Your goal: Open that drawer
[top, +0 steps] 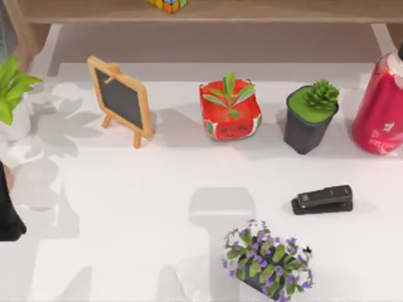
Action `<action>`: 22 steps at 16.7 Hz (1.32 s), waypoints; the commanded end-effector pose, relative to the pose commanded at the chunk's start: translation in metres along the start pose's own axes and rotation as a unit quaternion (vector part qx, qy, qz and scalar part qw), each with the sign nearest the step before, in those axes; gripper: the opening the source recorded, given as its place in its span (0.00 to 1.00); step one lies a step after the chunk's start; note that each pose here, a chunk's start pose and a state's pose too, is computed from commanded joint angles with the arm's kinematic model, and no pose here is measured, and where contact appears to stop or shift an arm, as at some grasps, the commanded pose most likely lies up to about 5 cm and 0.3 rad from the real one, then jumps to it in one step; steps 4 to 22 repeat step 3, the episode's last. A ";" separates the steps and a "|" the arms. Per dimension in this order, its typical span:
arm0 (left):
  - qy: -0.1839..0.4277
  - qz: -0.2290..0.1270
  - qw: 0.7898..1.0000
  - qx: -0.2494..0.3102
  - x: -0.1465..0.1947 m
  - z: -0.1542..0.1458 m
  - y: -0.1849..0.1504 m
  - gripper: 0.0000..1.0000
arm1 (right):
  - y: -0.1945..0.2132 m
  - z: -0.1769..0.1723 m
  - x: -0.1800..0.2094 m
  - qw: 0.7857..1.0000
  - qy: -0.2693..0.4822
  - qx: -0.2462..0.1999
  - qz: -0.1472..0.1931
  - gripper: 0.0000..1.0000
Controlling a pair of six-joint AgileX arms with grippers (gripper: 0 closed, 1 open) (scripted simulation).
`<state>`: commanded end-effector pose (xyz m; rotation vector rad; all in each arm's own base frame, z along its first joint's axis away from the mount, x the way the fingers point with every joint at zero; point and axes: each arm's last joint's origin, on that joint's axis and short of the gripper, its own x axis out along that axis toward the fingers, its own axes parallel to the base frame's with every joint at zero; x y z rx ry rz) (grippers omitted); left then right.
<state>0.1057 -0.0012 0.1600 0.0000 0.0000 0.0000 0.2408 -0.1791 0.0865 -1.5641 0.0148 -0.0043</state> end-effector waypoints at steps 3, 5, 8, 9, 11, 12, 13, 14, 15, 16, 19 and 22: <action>0.000 0.000 1.000 0.000 0.000 0.000 0.000 1.00 | 0.000 0.000 0.000 1.000 0.000 0.000 0.000 1.00; 0.000 0.000 1.000 0.000 0.000 0.000 0.000 1.00 | 0.000 0.000 0.000 1.000 0.000 0.000 0.000 1.00; 0.000 0.000 1.000 0.000 0.000 0.000 0.000 1.00 | 0.000 0.000 0.000 1.000 0.000 0.000 0.000 1.00; 0.000 0.000 1.000 0.000 0.000 0.000 0.000 1.00 | 0.000 0.000 0.000 1.000 0.000 0.000 0.000 1.00; 0.000 0.000 1.000 0.000 0.000 0.000 0.000 1.00 | 0.000 0.000 0.000 1.000 0.000 0.000 0.000 1.00; 0.000 0.000 1.000 0.000 0.000 0.000 0.000 1.00 | 0.000 0.000 0.000 1.000 0.000 0.000 0.000 1.00; 0.000 0.000 1.000 0.000 0.000 0.000 0.000 1.00 | 0.000 0.000 0.000 1.000 0.000 0.000 0.000 1.00; 0.000 0.000 1.000 0.000 0.000 0.000 0.000 1.00 | 0.000 0.000 0.000 1.000 0.000 0.000 0.000 1.00; 0.000 0.000 1.000 0.000 0.000 0.000 0.000 1.00 | 0.000 0.000 0.000 1.000 0.000 0.000 0.000 1.00; 0.000 0.000 1.000 0.000 0.000 0.000 0.000 1.00 | 0.000 0.000 0.000 1.000 0.000 0.000 0.000 1.00; 0.000 0.000 1.000 0.000 0.000 0.000 0.000 1.00 | 0.000 0.000 0.000 1.000 0.000 0.000 0.000 1.00; 0.000 0.000 1.000 0.000 0.000 0.000 0.000 1.00 | 0.000 0.000 0.000 1.000 0.000 0.000 0.000 1.00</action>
